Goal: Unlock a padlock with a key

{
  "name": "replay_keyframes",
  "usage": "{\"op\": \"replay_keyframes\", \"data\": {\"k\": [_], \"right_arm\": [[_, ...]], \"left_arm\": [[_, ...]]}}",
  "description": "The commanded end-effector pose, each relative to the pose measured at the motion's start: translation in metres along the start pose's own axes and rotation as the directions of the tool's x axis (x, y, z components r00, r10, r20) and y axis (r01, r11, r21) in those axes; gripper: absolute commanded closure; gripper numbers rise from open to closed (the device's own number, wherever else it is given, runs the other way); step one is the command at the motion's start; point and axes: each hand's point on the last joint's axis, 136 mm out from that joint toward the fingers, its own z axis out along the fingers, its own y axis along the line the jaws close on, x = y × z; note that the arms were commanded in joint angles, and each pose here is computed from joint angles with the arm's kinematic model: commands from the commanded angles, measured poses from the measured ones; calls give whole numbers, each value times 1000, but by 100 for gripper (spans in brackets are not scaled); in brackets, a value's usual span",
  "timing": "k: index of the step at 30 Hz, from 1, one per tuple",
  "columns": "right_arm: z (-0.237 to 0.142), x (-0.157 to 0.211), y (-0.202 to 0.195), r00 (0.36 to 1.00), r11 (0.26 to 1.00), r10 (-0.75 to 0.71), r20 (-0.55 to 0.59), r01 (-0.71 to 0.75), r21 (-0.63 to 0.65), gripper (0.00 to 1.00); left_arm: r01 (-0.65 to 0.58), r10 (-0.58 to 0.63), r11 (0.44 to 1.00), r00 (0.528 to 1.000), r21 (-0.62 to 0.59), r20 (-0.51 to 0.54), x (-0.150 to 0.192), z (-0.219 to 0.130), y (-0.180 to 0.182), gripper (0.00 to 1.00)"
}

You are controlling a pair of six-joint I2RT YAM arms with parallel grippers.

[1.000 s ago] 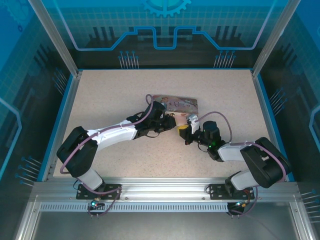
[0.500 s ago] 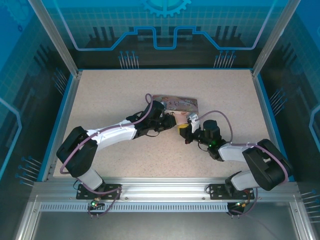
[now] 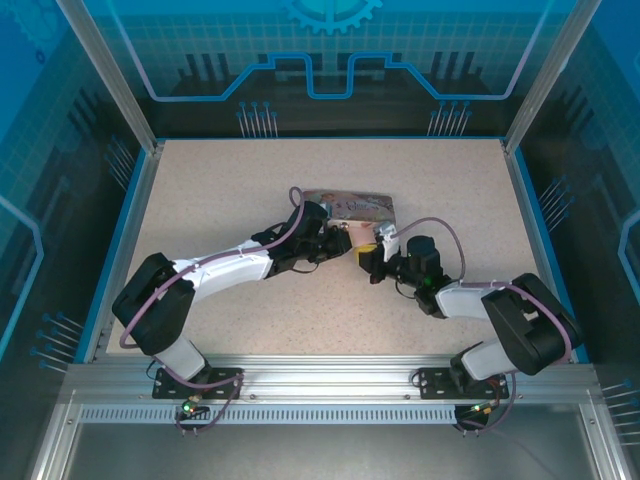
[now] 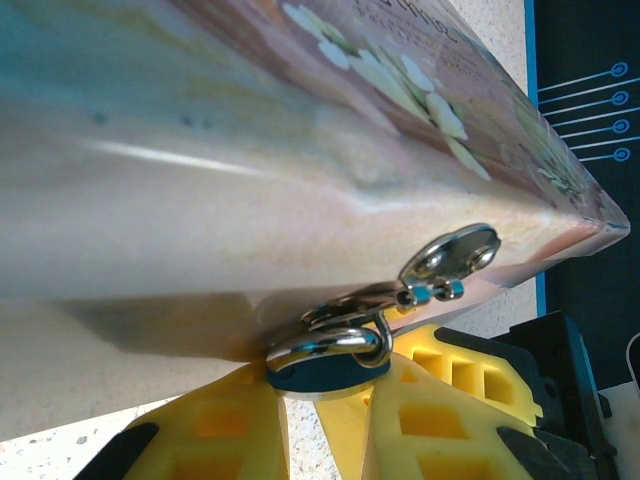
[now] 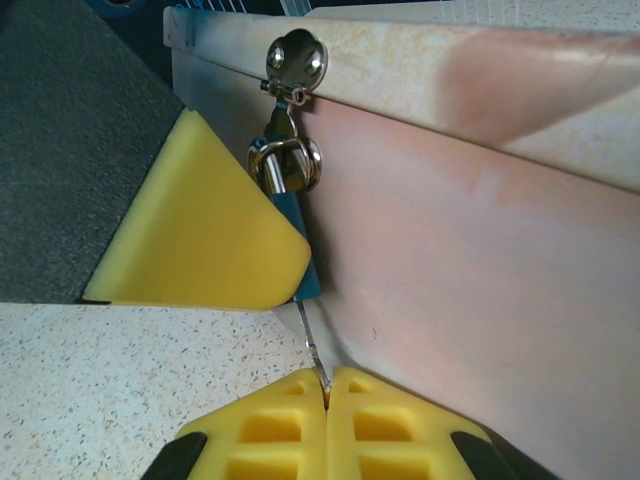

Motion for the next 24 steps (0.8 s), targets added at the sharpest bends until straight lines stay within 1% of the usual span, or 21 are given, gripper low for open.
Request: {"op": "replay_keyframes", "data": {"k": [1,4,7,14,24], "right_arm": [[5,-25,10,997,998,-43,67,45,-42,100],[8,-15,10,998,998,-42,47,44,-40,100],[10,-13,7,998,999,-40,44,41,-32,100],[10,-23,4,997,999,-50,60,51,-10,100],[13,-37,2,995,998,-58,86,61,-29,100]], "left_arm": [[-11,10,997,1000,77,17,-4,-13,-22,100],[-6,4,996,1000,85,20,-5,-12,-24,100],[-6,4,996,1000,90,18,-5,-12,-25,100],[-8,7,996,1000,89,12,-4,-13,-25,100],[-9,8,995,1000,95,11,-3,-16,-26,100]]}}
